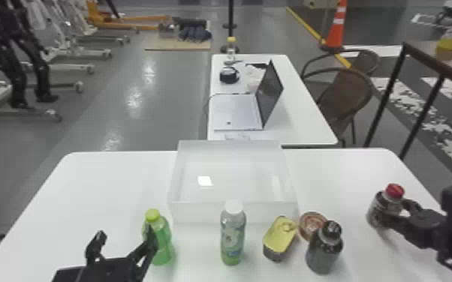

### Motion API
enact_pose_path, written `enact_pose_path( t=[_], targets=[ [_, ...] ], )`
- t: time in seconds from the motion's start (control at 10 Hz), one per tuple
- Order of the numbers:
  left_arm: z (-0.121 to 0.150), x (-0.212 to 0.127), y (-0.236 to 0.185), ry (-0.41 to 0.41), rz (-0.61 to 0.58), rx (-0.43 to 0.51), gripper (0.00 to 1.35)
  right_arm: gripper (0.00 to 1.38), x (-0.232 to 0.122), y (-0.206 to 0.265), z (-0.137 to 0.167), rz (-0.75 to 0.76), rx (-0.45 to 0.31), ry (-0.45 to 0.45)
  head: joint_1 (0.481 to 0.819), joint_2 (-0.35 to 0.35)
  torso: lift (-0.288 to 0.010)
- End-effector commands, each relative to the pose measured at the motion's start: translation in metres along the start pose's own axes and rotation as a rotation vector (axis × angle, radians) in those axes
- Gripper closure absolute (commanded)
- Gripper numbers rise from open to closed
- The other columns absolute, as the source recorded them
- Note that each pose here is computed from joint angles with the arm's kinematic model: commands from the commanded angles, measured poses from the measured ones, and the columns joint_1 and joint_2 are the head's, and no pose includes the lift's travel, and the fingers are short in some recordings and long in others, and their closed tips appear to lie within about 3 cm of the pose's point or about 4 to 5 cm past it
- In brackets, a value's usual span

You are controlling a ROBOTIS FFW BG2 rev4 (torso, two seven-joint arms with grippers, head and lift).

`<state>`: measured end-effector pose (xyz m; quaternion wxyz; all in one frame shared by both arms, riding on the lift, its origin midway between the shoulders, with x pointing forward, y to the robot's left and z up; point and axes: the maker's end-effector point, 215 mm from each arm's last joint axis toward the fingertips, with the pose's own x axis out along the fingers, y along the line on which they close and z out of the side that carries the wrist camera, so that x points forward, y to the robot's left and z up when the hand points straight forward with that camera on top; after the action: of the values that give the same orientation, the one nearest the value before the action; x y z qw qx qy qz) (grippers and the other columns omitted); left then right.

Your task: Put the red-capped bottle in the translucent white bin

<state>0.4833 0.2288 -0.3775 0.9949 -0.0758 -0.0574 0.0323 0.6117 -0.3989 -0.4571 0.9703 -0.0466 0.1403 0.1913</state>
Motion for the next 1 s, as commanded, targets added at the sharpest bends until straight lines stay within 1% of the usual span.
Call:
enact_pose_path(
  t=[0.0,0.1,0.2,0.3,0.4,0.5,0.7,0.9],
  targets=[
    [-0.003,-0.001,0.001,0.006,0.005,-0.008,0.23,1.06,0.001,-0.002,0.004,-0.003,-0.003,0.001,0.549,0.0,-0.1],
    [-0.003,-0.001,0.001,0.006,0.005,-0.01,0.23,1.23,0.001,-0.002,0.005,-0.004,-0.003,-0.003,0.549,0.0,-0.1],
    [-0.003,-0.001,0.001,0.006,0.007,-0.011,0.23,1.26,0.0,-0.003,0.009,-0.014,0.007,-0.022,0.549,0.0,-0.1],
    [-0.003,-0.001,0.001,0.005,0.006,-0.012,0.23,1.26,-0.002,-0.003,0.017,-0.015,0.006,-0.036,0.549,0.0,-0.1],
    [-0.003,-0.002,0.003,0.004,0.01,-0.014,0.23,1.26,-0.005,-0.006,0.029,-0.029,-0.007,-0.026,0.549,0.0,-0.1],
    [-0.003,-0.002,0.004,0.004,0.012,-0.014,0.23,1.26,-0.005,-0.004,0.049,-0.032,-0.021,-0.03,0.549,0.0,-0.1],
    [-0.002,-0.001,0.002,0.001,0.008,-0.015,0.23,1.26,0.009,0.019,0.092,0.02,-0.034,-0.045,0.549,0.0,-0.1],
    [-0.002,0.002,-0.004,0.002,-0.001,-0.022,0.23,1.26,0.018,0.035,0.13,0.054,-0.033,-0.074,0.549,0.0,-0.1]
  ],
)
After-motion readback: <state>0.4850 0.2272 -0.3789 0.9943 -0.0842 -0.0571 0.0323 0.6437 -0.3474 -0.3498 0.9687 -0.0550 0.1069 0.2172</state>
